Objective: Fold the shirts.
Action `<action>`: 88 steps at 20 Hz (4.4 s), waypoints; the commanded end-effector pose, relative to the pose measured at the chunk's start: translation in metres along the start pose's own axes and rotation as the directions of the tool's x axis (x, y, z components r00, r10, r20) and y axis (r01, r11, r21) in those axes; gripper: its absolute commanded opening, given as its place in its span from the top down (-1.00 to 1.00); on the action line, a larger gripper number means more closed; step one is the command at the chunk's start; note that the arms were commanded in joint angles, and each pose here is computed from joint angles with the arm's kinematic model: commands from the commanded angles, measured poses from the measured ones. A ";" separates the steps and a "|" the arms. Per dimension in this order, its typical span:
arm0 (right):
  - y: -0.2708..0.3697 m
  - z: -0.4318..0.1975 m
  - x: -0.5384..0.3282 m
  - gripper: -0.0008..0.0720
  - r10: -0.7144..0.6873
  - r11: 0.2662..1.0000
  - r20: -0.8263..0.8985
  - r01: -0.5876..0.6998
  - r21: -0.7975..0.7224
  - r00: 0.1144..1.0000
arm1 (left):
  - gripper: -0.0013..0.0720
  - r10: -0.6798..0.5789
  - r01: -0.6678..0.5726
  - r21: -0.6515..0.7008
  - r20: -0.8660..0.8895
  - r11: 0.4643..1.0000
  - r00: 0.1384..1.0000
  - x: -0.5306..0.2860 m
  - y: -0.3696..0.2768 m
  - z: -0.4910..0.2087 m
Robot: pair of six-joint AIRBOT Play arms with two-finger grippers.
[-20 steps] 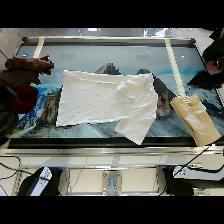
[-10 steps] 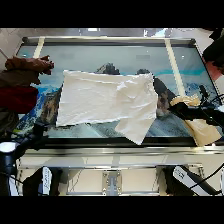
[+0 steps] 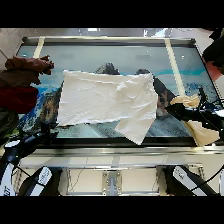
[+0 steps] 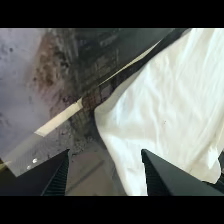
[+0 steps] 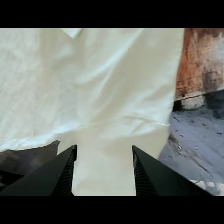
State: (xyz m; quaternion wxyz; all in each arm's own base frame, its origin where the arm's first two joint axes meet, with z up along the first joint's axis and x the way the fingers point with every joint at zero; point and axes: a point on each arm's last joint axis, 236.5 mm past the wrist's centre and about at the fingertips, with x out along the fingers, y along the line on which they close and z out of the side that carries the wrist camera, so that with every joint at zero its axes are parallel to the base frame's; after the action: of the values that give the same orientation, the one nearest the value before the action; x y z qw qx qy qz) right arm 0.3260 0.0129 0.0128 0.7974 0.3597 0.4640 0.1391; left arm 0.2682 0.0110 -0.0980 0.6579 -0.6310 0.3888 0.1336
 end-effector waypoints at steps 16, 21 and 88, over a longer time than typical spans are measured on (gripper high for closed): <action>-0.020 -0.016 0.002 -0.10 -0.089 0.996 -0.068 0.090 0.019 0.994 | 0.93 -0.090 0.099 0.147 -0.066 0.984 0.994 0.046 -0.053 0.010; -0.041 -0.043 0.035 -0.10 -0.120 0.984 -0.202 0.144 0.109 0.972 | 0.93 -0.102 0.116 0.228 -0.074 0.967 0.992 0.044 -0.057 0.008; -0.018 0.089 0.145 0.94 -0.461 0.827 -0.291 0.287 -0.483 0.839 | 0.94 0.436 -0.240 0.965 0.172 0.105 0.884 0.093 -0.183 0.095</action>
State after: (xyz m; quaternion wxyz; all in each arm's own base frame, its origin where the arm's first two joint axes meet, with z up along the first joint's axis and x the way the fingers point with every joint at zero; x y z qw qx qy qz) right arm 0.5038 0.0406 -0.0308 0.7895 0.0583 0.5930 0.1468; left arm 0.5111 0.0389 -0.0097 0.8596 0.0167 0.5091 -0.0398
